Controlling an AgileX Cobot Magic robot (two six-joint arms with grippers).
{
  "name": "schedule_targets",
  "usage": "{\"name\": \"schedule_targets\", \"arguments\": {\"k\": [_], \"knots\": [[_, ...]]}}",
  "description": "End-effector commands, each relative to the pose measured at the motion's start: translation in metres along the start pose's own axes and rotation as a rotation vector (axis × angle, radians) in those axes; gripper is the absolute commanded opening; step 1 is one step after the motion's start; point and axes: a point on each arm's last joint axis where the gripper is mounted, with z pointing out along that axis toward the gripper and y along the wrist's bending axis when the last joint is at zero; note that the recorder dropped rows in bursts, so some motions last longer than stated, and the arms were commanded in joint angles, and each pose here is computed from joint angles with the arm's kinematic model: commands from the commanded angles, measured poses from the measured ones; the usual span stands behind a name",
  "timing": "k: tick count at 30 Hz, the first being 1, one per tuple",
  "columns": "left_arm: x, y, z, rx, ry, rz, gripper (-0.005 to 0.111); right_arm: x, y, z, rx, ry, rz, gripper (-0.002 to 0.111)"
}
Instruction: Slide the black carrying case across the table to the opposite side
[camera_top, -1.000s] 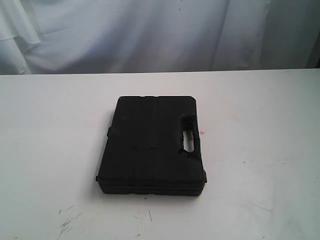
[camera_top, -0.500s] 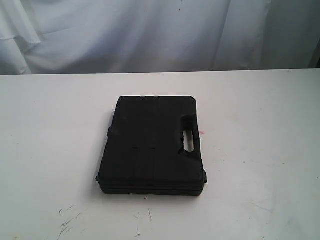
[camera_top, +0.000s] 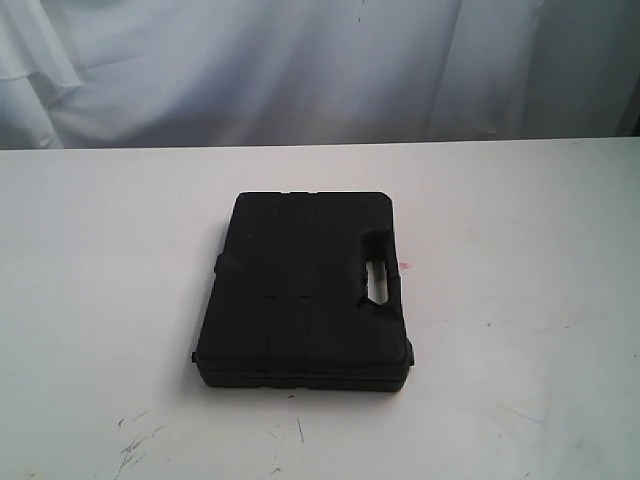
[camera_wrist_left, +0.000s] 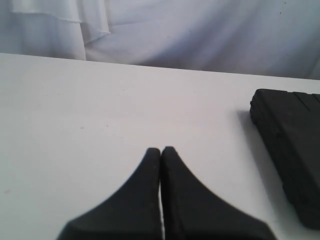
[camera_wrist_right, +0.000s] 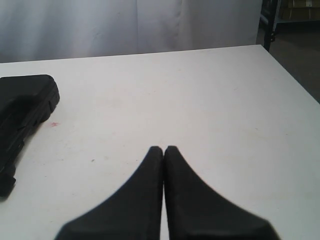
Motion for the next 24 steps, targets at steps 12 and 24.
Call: {"name": "schedule_targets", "arguments": {"k": [12, 24], "knots": [[-0.0006, 0.0, -0.0026, 0.003, -0.044, 0.004, 0.0, -0.0002, 0.0, -0.0001, 0.001, -0.014, 0.004, 0.0], [-0.0006, 0.0, -0.0026, 0.003, -0.044, 0.002, 0.0, -0.0002, 0.0, -0.0001, 0.001, -0.014, 0.004, 0.0]]}}
